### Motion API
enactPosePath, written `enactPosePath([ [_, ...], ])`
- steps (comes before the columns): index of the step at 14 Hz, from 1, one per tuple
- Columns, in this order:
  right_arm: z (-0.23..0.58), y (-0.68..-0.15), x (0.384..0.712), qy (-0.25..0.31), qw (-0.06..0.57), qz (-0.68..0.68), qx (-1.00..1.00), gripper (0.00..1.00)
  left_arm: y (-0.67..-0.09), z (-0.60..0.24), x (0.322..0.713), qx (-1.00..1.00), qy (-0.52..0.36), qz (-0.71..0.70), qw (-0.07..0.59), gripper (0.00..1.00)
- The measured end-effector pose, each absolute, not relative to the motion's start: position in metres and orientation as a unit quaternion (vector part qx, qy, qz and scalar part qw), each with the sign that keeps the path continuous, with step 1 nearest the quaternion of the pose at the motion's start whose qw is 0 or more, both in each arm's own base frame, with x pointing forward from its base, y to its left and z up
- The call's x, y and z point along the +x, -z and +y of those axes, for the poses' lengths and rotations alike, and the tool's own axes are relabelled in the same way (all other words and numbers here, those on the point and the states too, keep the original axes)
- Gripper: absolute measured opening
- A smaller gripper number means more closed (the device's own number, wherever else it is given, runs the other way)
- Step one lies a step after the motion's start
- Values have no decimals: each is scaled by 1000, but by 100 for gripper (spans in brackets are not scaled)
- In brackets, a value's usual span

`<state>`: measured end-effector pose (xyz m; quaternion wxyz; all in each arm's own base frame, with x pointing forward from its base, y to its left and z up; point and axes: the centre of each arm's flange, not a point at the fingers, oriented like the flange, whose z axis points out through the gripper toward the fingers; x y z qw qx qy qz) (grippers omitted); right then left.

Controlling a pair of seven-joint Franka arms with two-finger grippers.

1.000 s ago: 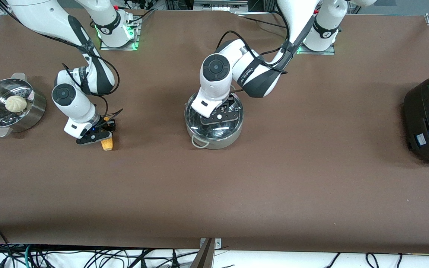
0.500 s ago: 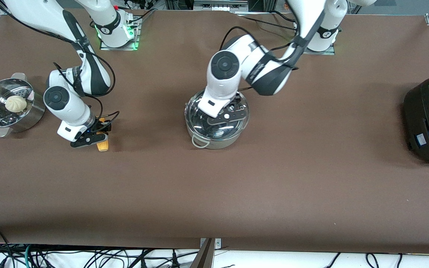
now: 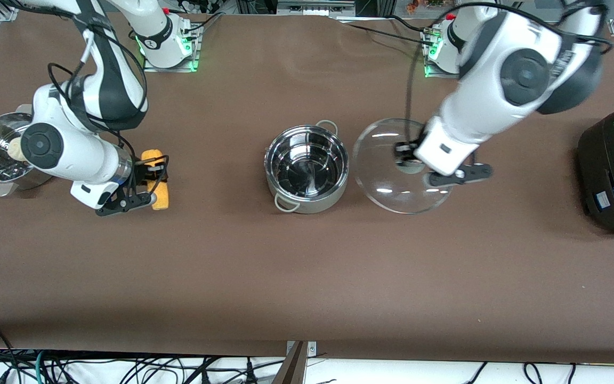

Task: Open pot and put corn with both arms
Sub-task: 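Carry the corn over the pot while the left gripper lowers the lid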

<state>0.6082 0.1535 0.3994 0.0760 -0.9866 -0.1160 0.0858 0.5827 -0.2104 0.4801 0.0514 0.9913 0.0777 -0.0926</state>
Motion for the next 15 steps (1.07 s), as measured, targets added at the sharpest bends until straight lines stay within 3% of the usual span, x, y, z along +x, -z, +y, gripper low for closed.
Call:
enactPosePath([
  [5,267,-414,599,-92,178,-97,-975,31,-344,-93,567,993,109,29,34,50],
  [10,394,-371,562,-79,174,-48,-980,31,-234,-87,522,997,80,14,20,50],
  [14,449,-330,525,-112,153,-27,-981,31,-208,-87,513,996,92,1,10,50],
  [15,458,-324,519,-115,150,-22,-982,31,-210,-86,514,996,89,2,9,54],
])
